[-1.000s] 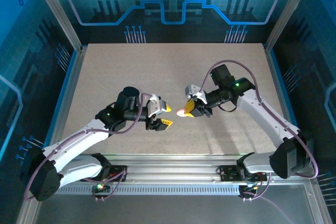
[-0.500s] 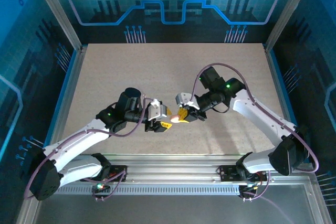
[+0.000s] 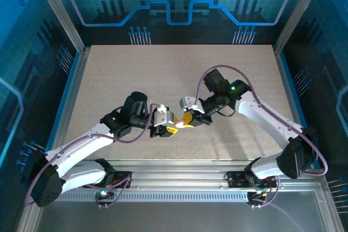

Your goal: Insert the wireless bluetooth earbuds into the charging case

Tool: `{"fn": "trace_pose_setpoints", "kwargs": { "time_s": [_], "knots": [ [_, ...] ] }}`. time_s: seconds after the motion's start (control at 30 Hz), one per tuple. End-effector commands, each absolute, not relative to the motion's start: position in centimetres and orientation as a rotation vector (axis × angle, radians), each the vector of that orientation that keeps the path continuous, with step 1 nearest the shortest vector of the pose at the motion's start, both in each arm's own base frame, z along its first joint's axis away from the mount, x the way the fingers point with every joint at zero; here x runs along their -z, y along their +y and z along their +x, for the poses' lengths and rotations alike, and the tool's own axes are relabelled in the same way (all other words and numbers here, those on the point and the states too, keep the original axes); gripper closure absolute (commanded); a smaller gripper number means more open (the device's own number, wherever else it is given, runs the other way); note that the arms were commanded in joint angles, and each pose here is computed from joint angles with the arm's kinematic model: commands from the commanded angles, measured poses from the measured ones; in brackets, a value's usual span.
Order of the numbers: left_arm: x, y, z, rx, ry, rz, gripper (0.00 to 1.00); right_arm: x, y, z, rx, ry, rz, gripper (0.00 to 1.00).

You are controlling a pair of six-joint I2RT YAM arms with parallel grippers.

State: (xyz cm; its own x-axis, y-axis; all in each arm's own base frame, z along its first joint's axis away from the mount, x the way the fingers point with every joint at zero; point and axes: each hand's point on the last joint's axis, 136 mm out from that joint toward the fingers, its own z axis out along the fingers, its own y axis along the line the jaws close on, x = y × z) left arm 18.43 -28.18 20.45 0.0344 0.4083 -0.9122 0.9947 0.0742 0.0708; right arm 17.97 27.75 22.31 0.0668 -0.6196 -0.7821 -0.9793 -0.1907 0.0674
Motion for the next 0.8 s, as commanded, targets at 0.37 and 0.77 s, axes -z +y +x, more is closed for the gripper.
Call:
{"fn": "trace_pose_setpoints", "kwargs": {
  "time_s": [0.37,0.77],
  "knots": [
    [-21.8,-29.1,17.8,0.928,1.428,1.473,0.61,-23.8,29.1,17.6,-1.016,1.487,-1.863,0.88],
    [-22.2,-29.2,17.8,0.928,1.433,1.466,0.86,-23.7,29.0,18.6,-0.994,1.553,-1.798,0.76]
  ]
}}
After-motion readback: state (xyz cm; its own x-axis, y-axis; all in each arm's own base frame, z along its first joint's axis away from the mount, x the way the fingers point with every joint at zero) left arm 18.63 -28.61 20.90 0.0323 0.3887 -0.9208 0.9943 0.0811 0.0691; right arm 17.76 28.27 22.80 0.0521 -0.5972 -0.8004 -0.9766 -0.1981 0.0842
